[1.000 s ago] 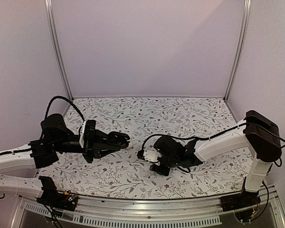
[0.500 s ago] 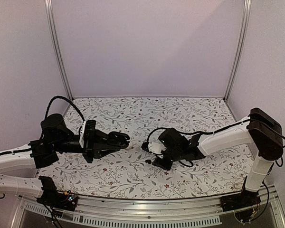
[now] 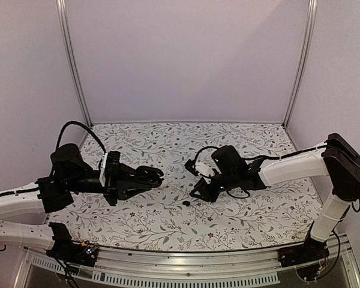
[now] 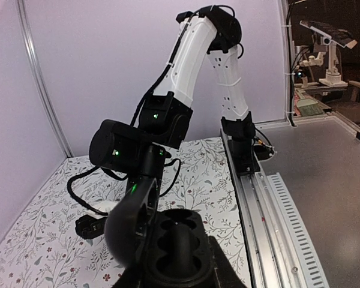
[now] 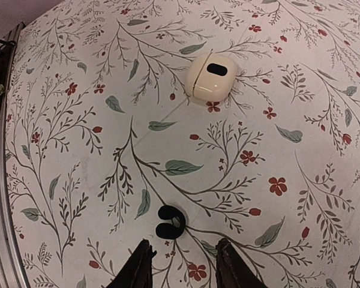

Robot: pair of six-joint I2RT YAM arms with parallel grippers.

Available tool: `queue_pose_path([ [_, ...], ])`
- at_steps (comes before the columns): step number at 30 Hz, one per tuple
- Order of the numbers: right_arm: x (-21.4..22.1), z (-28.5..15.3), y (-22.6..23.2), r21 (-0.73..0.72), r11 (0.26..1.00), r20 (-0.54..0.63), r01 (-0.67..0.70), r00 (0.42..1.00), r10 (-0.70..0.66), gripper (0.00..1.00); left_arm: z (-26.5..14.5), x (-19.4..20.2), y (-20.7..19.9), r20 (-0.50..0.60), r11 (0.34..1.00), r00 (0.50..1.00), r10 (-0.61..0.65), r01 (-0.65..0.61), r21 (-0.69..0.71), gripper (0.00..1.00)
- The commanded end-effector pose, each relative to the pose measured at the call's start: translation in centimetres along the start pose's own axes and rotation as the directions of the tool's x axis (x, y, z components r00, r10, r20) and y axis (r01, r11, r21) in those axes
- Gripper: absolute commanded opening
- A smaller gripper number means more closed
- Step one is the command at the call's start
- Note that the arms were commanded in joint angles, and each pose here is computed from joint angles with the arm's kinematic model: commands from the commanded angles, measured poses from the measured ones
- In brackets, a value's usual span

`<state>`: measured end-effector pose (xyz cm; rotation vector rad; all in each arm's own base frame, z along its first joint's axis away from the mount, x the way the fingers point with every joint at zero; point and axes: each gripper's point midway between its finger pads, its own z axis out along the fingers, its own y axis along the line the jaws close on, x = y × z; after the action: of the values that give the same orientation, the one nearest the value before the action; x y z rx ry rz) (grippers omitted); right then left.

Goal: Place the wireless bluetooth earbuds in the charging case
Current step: Adjust the right earbud at the center of the board, then pick up the right earbud from the center of the board.

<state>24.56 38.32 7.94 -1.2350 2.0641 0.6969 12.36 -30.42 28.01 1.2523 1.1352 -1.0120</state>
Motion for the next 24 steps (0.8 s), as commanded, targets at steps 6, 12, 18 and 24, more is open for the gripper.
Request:
queue_pose_path([
  [6, 1.3, 3.7, 0.1, -0.049, 0.994, -0.102, -0.094, 0.991, 0.088, 0.33, -0.4, 0.0, 0.5, 0.002, 1.0, 1.0, 0.015, -0.014, -0.024, 0.0],
  [12, 2.1, 4.5, 0.0, -0.054, 0.994, -0.131, -0.092, 0.988, 0.084, 0.31, -0.3, 0.1, 0.4, 0.0, 1.0, 1.0, 0.013, -0.013, -0.023, 0.0],
  [18, 3.4, 5.2, 0.1, -0.067, 0.994, -0.173, -0.081, 0.982, 0.069, 0.32, -0.3, 0.2, 0.5, -0.001, 1.0, 1.0, 0.014, -0.014, -0.023, 0.0],
  [24, 4.0, 5.6, 1.2, -0.107, 0.992, -0.2, -0.07, 0.979, 0.048, 0.3, -0.3, 0.3, 0.4, -0.004, 1.0, 1.0, 0.013, -0.013, -0.022, 0.0],
])
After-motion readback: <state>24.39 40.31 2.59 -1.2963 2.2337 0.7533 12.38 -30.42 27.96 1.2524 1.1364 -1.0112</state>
